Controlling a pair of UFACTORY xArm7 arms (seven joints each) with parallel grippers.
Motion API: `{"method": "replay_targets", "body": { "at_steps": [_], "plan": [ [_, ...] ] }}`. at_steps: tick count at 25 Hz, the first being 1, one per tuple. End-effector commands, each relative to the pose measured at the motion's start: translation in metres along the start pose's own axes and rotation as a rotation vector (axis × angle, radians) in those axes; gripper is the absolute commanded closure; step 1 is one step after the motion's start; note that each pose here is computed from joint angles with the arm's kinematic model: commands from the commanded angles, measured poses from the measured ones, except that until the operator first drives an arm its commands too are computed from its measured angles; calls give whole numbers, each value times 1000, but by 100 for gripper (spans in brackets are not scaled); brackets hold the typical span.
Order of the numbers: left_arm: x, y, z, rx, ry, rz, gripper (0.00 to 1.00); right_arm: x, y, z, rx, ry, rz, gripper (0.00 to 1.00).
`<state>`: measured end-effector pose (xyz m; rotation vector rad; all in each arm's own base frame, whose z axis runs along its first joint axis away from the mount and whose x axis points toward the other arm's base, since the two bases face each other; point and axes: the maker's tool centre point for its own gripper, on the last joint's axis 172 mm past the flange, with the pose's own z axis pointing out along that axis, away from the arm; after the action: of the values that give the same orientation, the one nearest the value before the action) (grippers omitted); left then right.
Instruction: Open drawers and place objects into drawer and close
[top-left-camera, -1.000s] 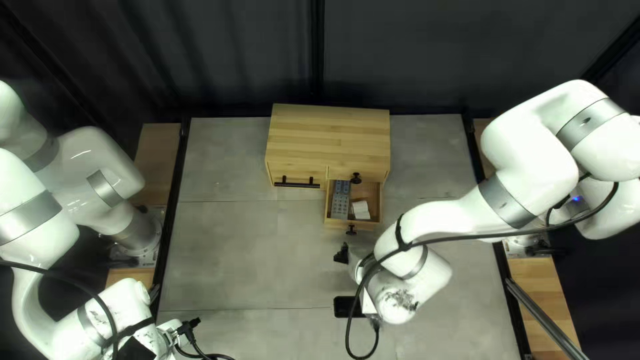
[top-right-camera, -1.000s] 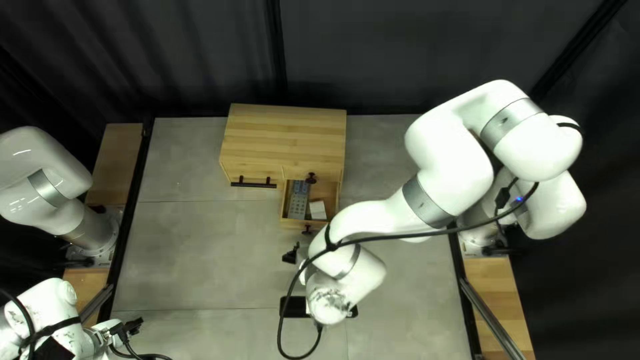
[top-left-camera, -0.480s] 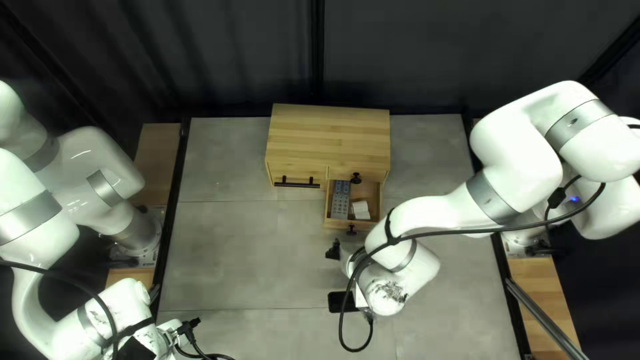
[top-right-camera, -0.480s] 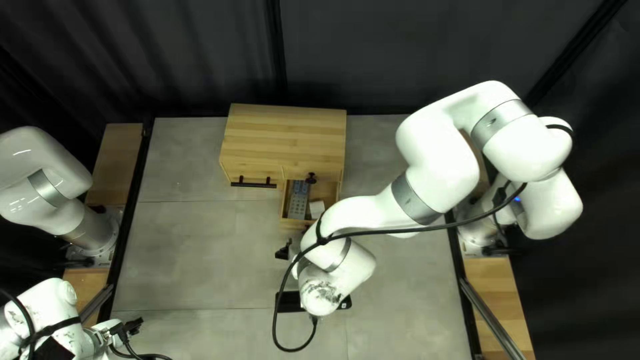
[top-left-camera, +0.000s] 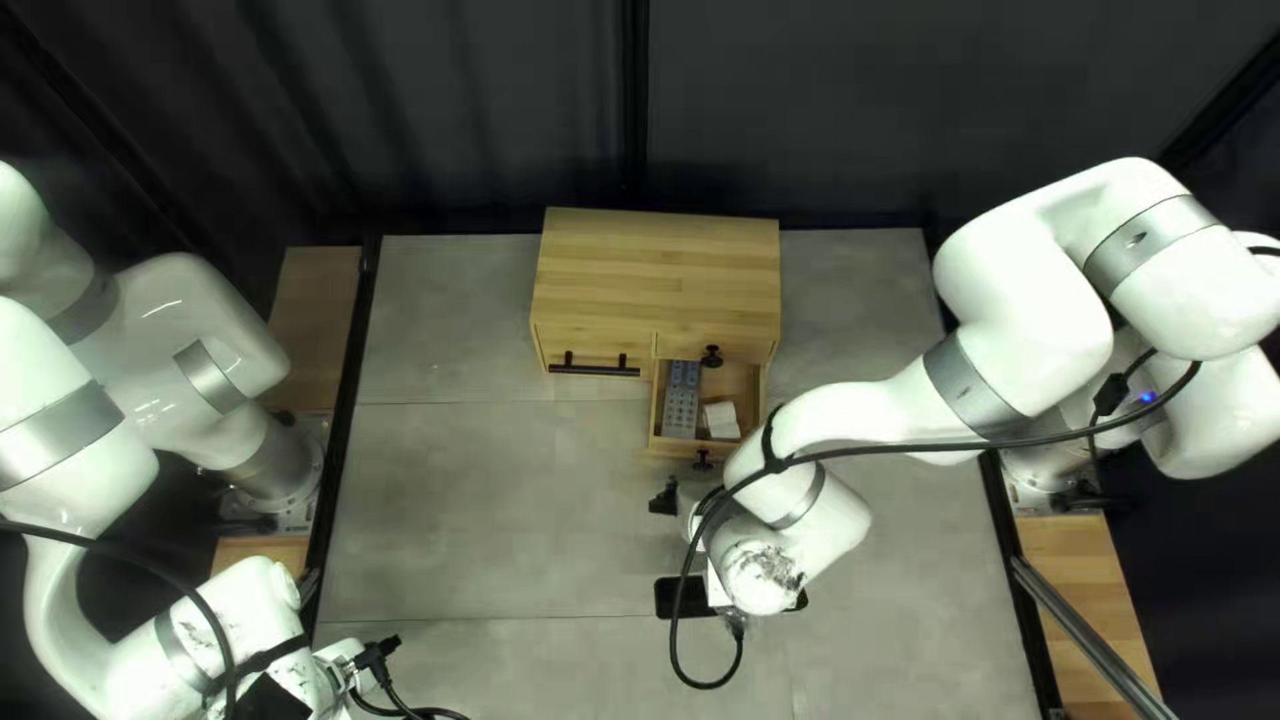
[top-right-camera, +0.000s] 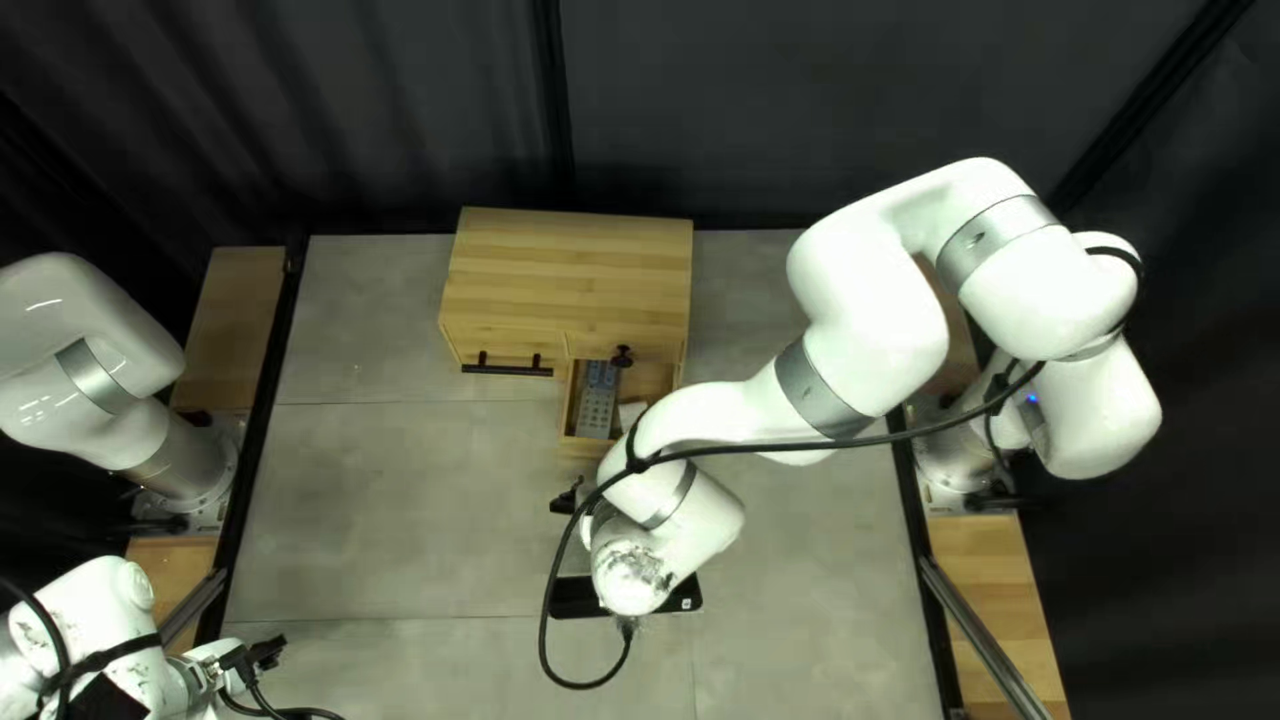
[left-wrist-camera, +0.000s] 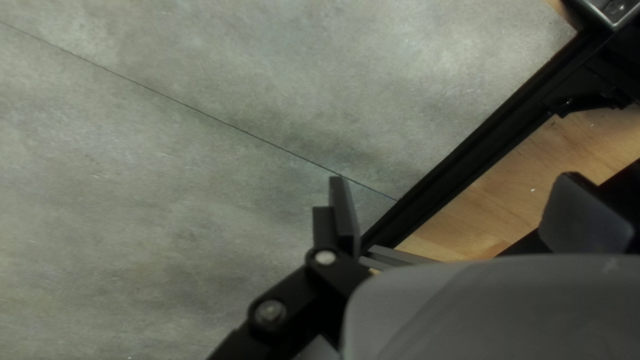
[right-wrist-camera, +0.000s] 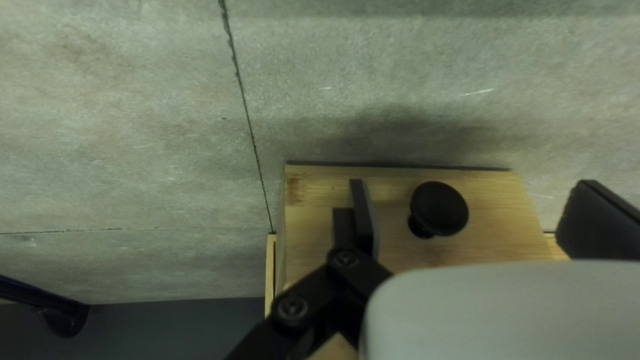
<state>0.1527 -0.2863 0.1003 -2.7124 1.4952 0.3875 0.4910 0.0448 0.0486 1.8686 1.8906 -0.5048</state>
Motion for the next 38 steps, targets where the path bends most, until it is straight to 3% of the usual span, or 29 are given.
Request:
{"method": "replay_targets", "body": {
  "at_steps": [1,38],
  "plan": [
    [0,0,0,0,0,0,0,0,1,3,7,6,2,0],
    [0,0,0,0,0,0,0,-16,-7,21,-11,4,17,0]
  ]
}}
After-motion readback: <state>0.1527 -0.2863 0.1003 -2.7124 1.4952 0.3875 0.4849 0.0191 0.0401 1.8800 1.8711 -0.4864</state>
